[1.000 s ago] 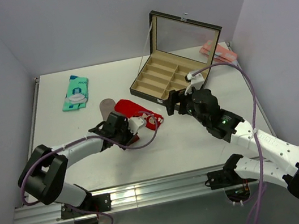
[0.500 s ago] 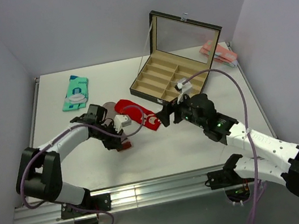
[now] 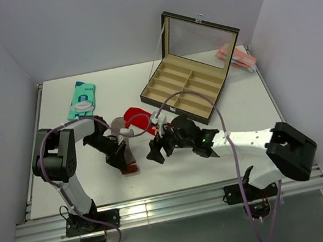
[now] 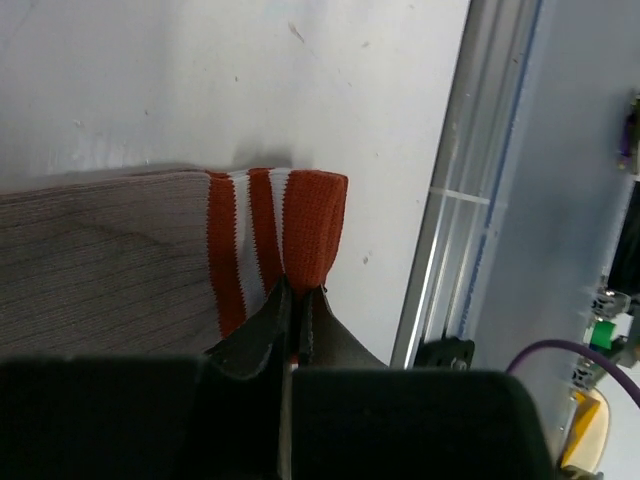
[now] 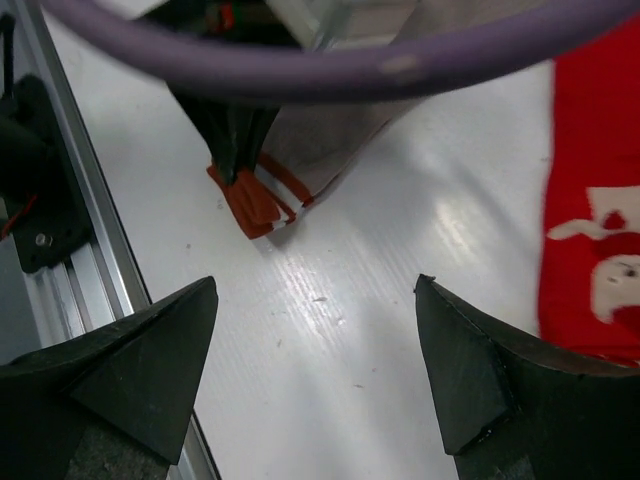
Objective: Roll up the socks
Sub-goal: Roll the sock at the center of the board.
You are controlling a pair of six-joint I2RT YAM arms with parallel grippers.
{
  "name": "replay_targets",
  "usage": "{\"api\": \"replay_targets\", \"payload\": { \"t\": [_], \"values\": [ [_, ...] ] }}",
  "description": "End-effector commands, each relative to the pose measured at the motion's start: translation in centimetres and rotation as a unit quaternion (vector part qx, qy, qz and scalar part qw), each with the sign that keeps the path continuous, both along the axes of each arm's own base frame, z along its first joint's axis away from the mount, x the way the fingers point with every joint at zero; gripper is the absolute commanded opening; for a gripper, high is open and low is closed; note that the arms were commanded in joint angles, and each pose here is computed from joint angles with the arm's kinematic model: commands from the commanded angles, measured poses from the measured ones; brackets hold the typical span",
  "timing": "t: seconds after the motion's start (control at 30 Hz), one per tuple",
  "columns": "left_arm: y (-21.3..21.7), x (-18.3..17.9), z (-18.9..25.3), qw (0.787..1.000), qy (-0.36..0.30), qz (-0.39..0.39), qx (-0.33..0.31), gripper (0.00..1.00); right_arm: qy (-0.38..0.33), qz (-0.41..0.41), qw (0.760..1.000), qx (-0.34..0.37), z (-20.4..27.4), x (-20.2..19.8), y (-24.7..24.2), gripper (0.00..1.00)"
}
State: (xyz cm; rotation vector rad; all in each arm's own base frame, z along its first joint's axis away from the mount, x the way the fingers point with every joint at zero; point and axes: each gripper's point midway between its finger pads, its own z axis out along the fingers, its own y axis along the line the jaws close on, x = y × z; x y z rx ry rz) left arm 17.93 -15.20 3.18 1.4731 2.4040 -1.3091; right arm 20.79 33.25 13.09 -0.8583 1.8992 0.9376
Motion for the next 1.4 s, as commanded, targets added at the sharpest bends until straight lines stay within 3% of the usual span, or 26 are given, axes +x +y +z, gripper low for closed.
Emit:
{"api": "replay_targets", "payload": {
  "t": [0.0, 0.47, 0.9, 1.37],
  "values": [
    [0.0, -0.5, 1.8, 0.998, 0.026, -0.011, -0.052, 0.00, -0.035, 0.051, 0.998, 0.013, 1.4, -0.6, 3.7, 0.86],
    [1.9, -0.2, 1.5, 0.997, 0.062, 0.007, -0.048, 0.00, -0.063, 0.099, 0.990, -0.077, -2.9, -2.5, 10.8, 0.84],
    [2.1, -0.1, 1.6, 0.997, 0.069, 0.010, -0.044, 0.00, -0.128, 0.085, 0.974, -0.165, -6.1, -2.6, 11.8, 0.83],
    [2.2, -0.1, 1.1, 0.996, 0.078, 0.017, -0.036, 0.00, -0.166, 0.044, 0.968, -0.180, -7.0, -0.8, 12.6, 0.79]
  ]
}}
